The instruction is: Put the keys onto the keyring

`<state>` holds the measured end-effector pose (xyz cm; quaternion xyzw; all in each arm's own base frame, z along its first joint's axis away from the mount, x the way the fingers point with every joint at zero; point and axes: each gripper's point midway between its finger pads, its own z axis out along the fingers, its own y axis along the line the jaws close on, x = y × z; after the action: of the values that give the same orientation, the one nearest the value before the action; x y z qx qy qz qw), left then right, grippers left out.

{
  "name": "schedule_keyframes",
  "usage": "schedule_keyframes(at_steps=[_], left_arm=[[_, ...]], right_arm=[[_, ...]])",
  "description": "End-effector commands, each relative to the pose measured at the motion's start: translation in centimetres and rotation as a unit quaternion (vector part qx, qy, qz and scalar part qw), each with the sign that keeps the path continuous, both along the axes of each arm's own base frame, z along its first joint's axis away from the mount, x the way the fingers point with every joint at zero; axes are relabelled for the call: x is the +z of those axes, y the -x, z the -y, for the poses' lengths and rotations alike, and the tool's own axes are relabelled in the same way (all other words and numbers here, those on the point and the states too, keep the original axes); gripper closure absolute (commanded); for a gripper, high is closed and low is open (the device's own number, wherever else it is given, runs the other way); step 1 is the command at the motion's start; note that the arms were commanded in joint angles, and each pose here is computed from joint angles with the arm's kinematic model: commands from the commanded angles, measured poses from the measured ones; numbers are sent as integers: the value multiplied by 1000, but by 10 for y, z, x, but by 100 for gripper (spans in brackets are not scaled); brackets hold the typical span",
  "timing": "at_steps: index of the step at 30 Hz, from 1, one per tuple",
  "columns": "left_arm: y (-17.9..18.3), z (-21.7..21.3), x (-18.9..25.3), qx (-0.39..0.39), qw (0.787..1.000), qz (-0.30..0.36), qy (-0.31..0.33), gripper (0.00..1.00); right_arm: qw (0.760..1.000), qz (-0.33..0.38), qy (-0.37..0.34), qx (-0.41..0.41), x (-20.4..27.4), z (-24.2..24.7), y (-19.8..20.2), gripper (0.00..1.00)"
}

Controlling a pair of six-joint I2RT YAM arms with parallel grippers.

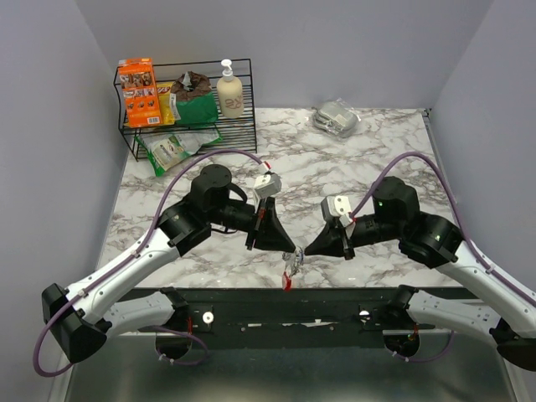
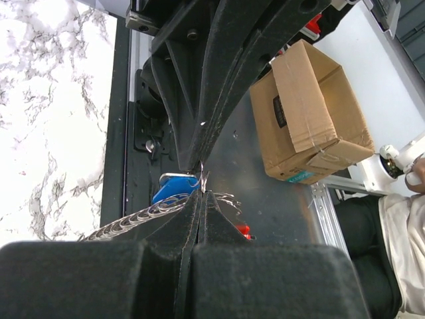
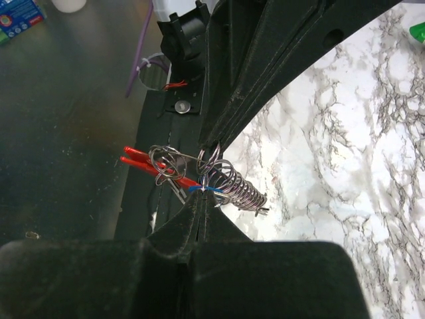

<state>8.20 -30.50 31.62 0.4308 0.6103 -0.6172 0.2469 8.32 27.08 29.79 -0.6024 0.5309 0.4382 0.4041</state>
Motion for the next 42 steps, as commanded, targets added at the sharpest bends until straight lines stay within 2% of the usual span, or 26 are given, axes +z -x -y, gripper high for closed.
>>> schedule_keyframes(at_steps=[1, 20, 42], left_arm=[[2, -3, 10, -10, 1000, 16, 5, 100], [-7, -5, 6, 4, 1000, 14, 4, 100], [-6, -4, -12, -4, 1000, 3, -23, 100]], right_arm=[[1000, 12, -10, 5, 11, 4, 5, 100], [1000, 15, -13, 2, 12, 5, 5, 100], [999, 4, 19, -46, 1, -7, -22, 100]])
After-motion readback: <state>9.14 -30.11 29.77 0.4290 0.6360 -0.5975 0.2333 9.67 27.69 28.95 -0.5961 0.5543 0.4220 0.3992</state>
